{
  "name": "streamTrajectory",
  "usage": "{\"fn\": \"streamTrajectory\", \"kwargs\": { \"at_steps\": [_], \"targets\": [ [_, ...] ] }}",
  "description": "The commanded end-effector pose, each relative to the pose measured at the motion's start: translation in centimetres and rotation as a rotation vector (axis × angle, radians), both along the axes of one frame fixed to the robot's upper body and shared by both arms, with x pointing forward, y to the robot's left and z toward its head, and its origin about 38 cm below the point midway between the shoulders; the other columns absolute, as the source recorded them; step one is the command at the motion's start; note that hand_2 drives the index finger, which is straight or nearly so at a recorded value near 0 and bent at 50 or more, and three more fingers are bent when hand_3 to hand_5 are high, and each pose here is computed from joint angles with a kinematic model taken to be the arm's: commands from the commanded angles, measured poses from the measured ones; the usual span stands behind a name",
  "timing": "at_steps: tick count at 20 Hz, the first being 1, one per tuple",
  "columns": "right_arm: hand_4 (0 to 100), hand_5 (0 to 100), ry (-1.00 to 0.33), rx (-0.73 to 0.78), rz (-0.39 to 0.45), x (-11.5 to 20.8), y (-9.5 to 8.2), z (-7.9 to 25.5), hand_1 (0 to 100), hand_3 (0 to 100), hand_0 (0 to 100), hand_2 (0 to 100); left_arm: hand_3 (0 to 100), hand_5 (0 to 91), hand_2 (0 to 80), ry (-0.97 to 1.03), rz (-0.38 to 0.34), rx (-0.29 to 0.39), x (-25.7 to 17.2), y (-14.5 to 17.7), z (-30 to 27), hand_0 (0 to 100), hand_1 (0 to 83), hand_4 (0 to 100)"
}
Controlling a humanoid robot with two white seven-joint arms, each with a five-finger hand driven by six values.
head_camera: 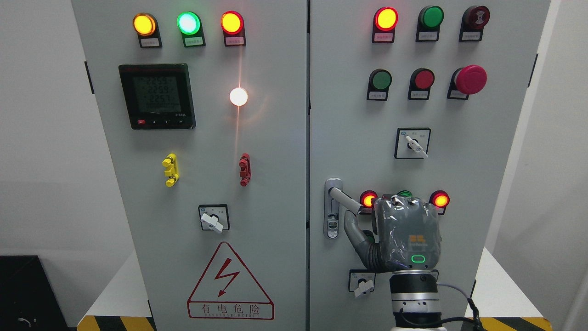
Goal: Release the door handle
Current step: 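Hold the turned handle horizontal with the right hand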
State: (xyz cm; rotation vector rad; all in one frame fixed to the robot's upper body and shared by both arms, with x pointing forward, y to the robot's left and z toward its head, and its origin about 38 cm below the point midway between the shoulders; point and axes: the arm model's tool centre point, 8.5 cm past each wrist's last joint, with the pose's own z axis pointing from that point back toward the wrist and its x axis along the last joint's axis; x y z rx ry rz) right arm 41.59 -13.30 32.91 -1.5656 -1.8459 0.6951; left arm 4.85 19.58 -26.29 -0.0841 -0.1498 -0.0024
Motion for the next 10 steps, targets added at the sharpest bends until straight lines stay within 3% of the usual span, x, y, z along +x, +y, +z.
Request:
{"fn": "streamTrajectory", "kwargs": {
  "at_steps": [1,10],
  "targets": [
    [100,100,-0.003,0.001,-0.001,-0.08,-0.07,0.12,38,100,47,100,0,0.0,0.0,0.002,0.001,-0.001,-0.04,0.00,0.00,12,55.6,0],
    [100,100,-0.003,0.004,-0.013,0.05,-0.52,0.14,38,100,47,100,0,0.0,0.0,0.002,0.000,-0.001,-0.04,0.00,0.00,12,55.6,0]
  ]
}}
